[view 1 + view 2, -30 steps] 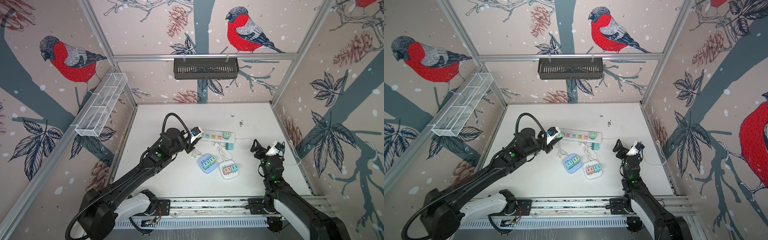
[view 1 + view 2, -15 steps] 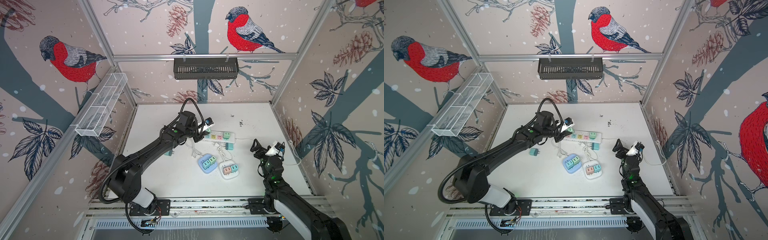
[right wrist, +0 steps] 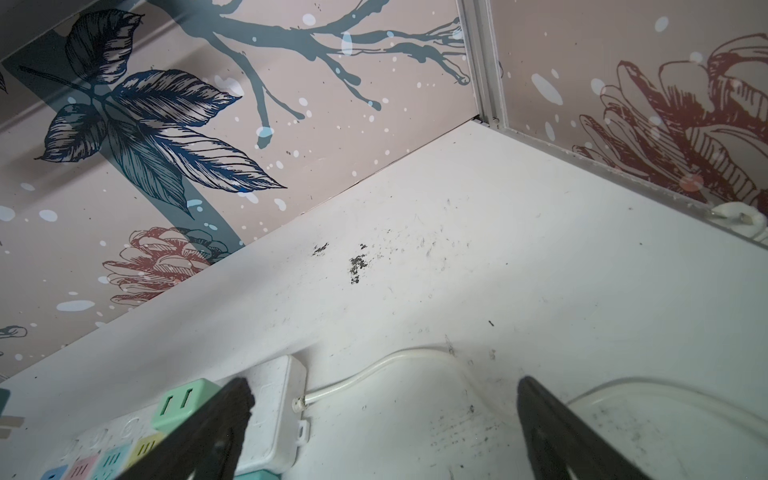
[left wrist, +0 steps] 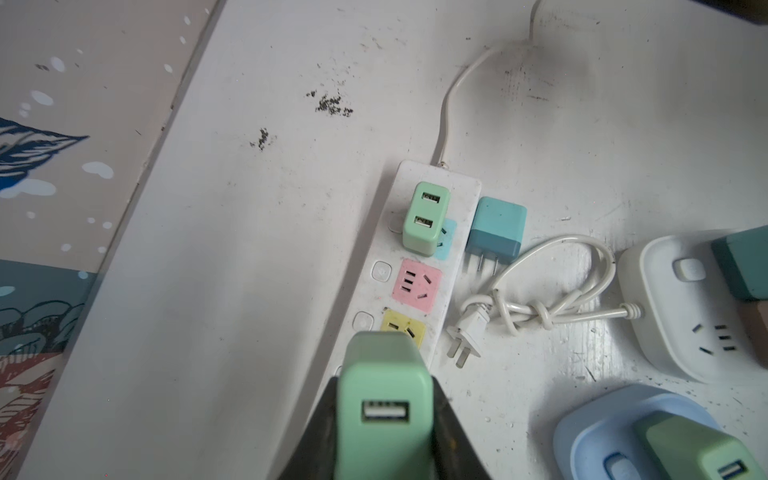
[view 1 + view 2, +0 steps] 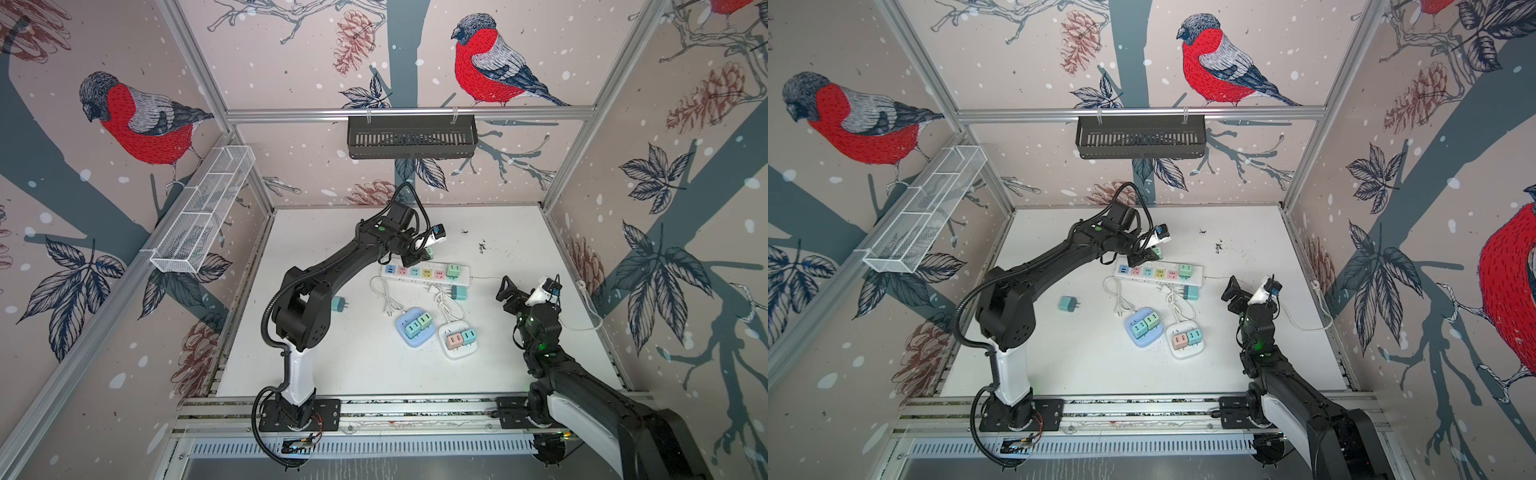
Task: Insert the plug
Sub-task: 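Carry the green adapter with the left gripper over the socket beside the plugged adapter, then lower and press the green adapter into the power strip socket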
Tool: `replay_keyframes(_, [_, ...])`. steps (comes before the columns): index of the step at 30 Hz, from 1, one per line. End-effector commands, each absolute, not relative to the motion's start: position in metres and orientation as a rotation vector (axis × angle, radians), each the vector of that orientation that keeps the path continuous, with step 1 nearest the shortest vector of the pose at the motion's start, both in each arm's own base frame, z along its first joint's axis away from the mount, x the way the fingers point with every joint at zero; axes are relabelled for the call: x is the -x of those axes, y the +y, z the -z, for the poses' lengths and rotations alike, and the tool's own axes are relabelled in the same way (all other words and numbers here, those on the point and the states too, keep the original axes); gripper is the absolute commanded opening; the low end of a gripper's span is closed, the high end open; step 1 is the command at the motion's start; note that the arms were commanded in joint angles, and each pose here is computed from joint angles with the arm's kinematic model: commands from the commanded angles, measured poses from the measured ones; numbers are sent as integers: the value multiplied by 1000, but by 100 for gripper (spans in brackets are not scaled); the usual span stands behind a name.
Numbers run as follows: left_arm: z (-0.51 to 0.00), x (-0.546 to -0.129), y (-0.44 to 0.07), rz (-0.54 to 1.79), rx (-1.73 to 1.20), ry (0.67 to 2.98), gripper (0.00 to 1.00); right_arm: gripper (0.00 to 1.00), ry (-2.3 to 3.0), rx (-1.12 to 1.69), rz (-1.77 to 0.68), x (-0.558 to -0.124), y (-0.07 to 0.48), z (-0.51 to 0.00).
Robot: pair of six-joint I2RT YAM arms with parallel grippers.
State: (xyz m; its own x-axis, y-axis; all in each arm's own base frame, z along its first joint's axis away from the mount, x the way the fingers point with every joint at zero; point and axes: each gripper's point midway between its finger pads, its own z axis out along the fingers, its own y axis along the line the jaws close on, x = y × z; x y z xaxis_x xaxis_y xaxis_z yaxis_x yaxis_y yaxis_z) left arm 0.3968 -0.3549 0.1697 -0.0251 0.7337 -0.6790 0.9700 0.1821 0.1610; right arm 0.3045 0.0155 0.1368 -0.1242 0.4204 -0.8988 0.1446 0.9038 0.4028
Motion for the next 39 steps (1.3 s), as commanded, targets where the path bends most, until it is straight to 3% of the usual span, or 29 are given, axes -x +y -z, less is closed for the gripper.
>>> replay_keyframes(1, [-155, -392, -353, 491, -1691, 1871, 0, 99, 1684, -419, -248, -308, 18, -143])
replay_keyframes(16, [-107, -392, -390, 552, -1958, 1730, 0, 99, 1667, -440, -238, -307, 15, -145])
replay_keyframes(39, [-79, -385, -406, 638, -2024, 1691, 0, 99, 1713, -405, -231, -316, 23, -142])
